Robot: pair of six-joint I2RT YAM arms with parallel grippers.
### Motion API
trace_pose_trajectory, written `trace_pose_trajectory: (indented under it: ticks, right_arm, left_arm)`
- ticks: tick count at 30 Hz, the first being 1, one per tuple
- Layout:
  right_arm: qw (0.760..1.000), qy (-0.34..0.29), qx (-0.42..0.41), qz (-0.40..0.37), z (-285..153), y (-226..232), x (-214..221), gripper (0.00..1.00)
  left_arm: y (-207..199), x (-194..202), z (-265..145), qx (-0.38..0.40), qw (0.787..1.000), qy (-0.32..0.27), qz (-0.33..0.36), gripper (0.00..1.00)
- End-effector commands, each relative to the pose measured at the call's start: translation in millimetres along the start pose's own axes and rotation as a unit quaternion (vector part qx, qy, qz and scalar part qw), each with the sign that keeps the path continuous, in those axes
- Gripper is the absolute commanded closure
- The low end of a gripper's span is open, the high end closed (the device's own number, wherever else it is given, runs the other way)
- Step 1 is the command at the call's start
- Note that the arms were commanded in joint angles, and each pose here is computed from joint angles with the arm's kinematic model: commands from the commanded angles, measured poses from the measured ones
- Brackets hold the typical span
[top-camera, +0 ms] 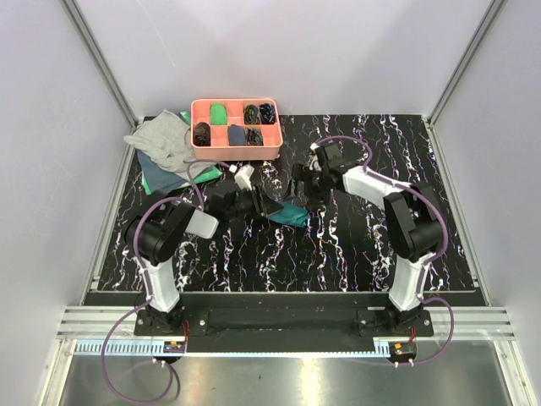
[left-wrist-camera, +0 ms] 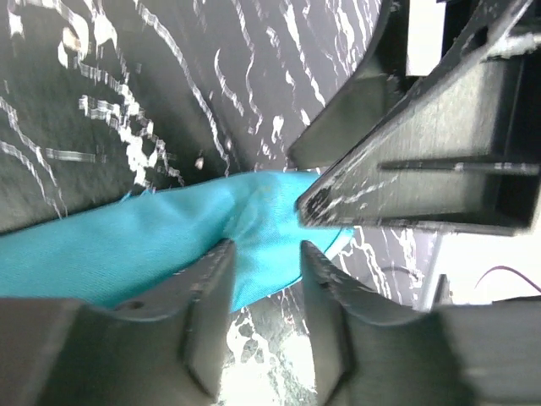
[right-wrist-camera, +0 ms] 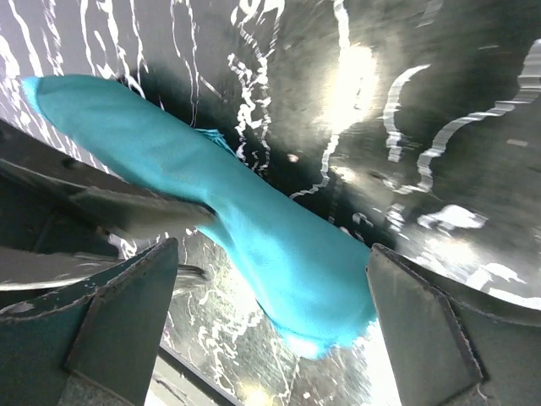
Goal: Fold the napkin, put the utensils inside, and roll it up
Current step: Roll the napkin with the utensil
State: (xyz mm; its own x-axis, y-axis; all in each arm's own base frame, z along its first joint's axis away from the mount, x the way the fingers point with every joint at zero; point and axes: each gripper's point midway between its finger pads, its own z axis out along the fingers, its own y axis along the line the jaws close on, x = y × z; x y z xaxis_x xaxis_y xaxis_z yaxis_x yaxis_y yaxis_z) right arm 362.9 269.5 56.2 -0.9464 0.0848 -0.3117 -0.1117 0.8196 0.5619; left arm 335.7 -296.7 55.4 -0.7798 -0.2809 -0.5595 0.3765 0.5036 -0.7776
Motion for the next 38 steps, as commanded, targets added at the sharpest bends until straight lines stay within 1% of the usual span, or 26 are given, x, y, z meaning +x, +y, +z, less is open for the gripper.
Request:
trace_pose_trajectory:
  ticks: [1, 2, 6, 7, 8, 10, 11, 13, 14, 15, 16, 17, 18, 19, 20, 21, 22, 23, 25, 26, 28, 29, 30, 31, 33, 38]
  right_arm:
    - [0.999, -0.051, -0.003, -0.005, -38, 1, -24, 0.00]
    - [0.998, -0.059, -0.005, -0.005, -45, 1, -27, 0.00]
    - [0.997, -0.081, 0.002, 0.001, -64, -12, -34, 0.00]
    - [0.996, -0.090, 0.002, 0.000, -71, -12, -37, 0.00]
    - [0.996, -0.092, 0.006, 0.001, -74, -16, -35, 0.00]
    - [0.993, -0.116, 0.017, -0.001, -88, -22, -40, 0.00]
    - [0.993, -0.118, 0.026, -0.001, -91, -29, -36, 0.00]
    - [0.987, -0.156, 0.038, -0.007, -111, -34, -42, 0.00]
    - [0.985, -0.169, 0.042, -0.011, -117, -35, -42, 0.00]
    - [0.978, -0.200, 0.048, -0.016, -130, -38, -43, 0.00]
    - [0.975, -0.217, 0.050, -0.022, -136, -39, -43, 0.00]
    - [0.974, -0.218, 0.061, -0.020, -135, -49, -32, 0.00]
    - [0.968, -0.242, 0.068, -0.024, -142, -50, -35, 0.00]
    - [0.961, -0.266, 0.066, -0.031, -156, -46, -35, 0.00]
    - [0.960, -0.268, 0.075, -0.030, -155, -54, -27, 0.00]
    - [0.955, -0.284, 0.081, -0.032, -161, -56, -28, 0.00]
    - [0.949, -0.302, 0.077, -0.037, -172, -52, -28, 0.00]
    - [0.949, -0.303, 0.083, -0.037, -170, -58, -21, 0.00]
    - [0.940, -0.329, 0.082, -0.042, -182, -56, -21, 0.00]
    - [0.939, -0.329, 0.088, -0.044, -181, -61, -16, 0.00]
    - [0.932, -0.349, 0.085, -0.055, -190, -59, -16, 0.00]
    - [0.931, -0.349, 0.090, -0.060, -190, -62, -12, 0.00]
    - [0.929, -0.353, 0.093, -0.063, -191, -63, -12, 0.00]
    - [0.927, -0.356, 0.093, -0.066, -194, -63, -12, 0.00]
    - [0.928, -0.354, 0.098, -0.068, -192, -67, -8, 0.00]
    - [0.935, -0.336, 0.095, -0.065, -181, -70, -2, 0.00]
  left_arm:
    - [-22, -41, -1, -0.008, 0.997, -0.032, 0.077, 0.52]
    - [-24, -44, -1, -0.008, 0.996, -0.031, 0.087, 0.49]
    - [-44, -66, -5, -0.002, 0.993, -0.047, 0.112, 0.44]
    - [-43, -67, -8, -0.011, 0.992, -0.044, 0.115, 0.43]
    - [-45, -71, -10, -0.015, 0.992, -0.047, 0.118, 0.40]
    - [-51, -84, -22, -0.031, 0.991, -0.055, 0.121, 0.35]
    - [-50, -95, -30, -0.044, 0.990, -0.066, 0.119, 0.28]
    - [-52, -109, -56, -0.080, 0.988, -0.077, 0.106, 0.21]
    - [-44, -120, -72, -0.103, 0.986, -0.091, 0.099, 0.18]
    - [-49, -126, -96, -0.126, 0.983, -0.101, 0.093, 0.11]
    - [-48, -130, -111, -0.140, 0.980, -0.108, 0.089, 0.08]
    - [-40, -138, -132, -0.162, 0.976, -0.122, 0.083, 0.06]
    - [-47, -136, -156, -0.177, 0.973, -0.126, 0.081, 0.01]
    - [-47, -135, -171, -0.189, 0.969, -0.128, 0.094, 0.01]
    - [-44, -137, -188, -0.205, 0.964, -0.136, 0.097, 0.01]
    - [-50, -128, -207, -0.217, 0.962, -0.132, 0.102, 0.01]
    - [-48, -123, -218, -0.233, 0.957, -0.126, 0.118, 0.01]
    - [-49, -120, -228, -0.248, 0.952, -0.127, 0.123, 0.01]
    - [-48, -104, -247, -0.274, 0.945, -0.116, 0.135, 0.01]
    - [-45, -95, -251, -0.280, 0.944, -0.111, 0.134, 0.01]
    - [-48, -88, -261, -0.282, 0.941, -0.123, 0.145, 0.01]
    - [-42, -79, -261, -0.286, 0.940, -0.120, 0.139, 0.01]
    - [-44, -81, -267, -0.289, 0.936, -0.137, 0.144, 0.01]
    - [-42, -79, -267, -0.290, 0.936, -0.139, 0.143, 0.01]
    - [-37, -75, -268, -0.295, 0.934, -0.139, 0.144, 0.01]
    - [-41, -76, -269, -0.291, 0.935, -0.142, 0.144, 0.01]
